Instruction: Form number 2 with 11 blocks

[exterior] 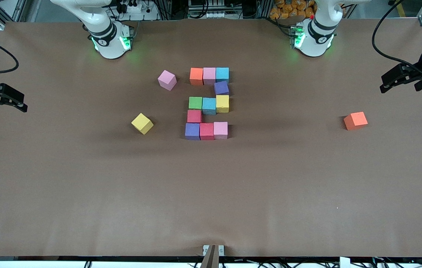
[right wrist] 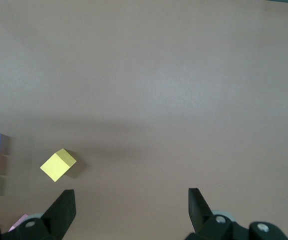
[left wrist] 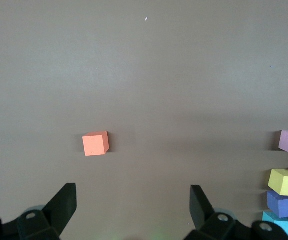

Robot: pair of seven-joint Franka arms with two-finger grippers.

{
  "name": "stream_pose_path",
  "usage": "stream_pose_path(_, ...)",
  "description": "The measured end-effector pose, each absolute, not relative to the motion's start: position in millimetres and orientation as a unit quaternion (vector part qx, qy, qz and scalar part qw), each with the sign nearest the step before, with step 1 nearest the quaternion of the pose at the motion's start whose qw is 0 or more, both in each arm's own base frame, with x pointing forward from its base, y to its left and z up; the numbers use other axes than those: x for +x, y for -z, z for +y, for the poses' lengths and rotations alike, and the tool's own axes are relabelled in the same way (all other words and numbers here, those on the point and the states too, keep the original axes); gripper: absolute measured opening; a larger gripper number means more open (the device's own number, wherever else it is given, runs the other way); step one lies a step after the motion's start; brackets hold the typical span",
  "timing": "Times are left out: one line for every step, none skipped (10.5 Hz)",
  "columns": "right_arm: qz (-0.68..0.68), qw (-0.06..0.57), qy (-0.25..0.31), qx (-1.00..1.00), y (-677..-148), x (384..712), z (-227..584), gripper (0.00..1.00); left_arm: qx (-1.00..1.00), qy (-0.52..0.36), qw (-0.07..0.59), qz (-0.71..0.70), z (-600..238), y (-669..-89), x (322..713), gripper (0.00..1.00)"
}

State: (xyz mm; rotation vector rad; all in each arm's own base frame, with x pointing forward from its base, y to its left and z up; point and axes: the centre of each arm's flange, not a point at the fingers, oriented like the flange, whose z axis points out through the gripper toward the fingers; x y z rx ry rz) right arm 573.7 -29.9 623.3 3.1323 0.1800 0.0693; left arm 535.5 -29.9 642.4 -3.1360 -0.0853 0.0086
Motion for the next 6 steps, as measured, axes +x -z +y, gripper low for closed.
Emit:
stream_pose_path(0.058, 0.002, -0.029, 0.998, -630.5, 574.0, -28.9, 1.00, -1.000, -0.002, 0.002, -0.027, -29.8, -642.6, 535.7, 1.00)
stream_pose_path(0.060, 0.003, -0.035, 0.998, -637.0, 573.7, -27.2, 1.00, -1.000, 0.001, 0.002, -0.027, -29.7, -643.8, 536.1, 1.00)
stream_pose_path(0.061, 0.002, -0.032, 0.998, -639.9, 572.5, -26.2, 1.00, -1.000, 0.005, 0.002, -0.027, -29.7, -646.2, 536.4, 1.00)
stream_pose_path(0.061, 0.002, -0.028, 0.998, -640.0, 571.4, -26.0, 1.00, -1.000, 0.008, 0.001, -0.027, -29.4, -648.3, 536.5, 1.00)
stream_pose_path(0.060, 0.002, -0.027, 0.998, -639.8, 571.2, -26.3, 1.00, -1.000, 0.009, 0.001, -0.028, -27.9, -649.8, 536.6, 1.00)
stream_pose_path(0.059, 0.002, -0.027, 0.998, -639.8, 571.0, -28.1, 1.00, -0.999, 0.011, 0.001, -0.030, -25.6, -651.0, 536.7, 1.00)
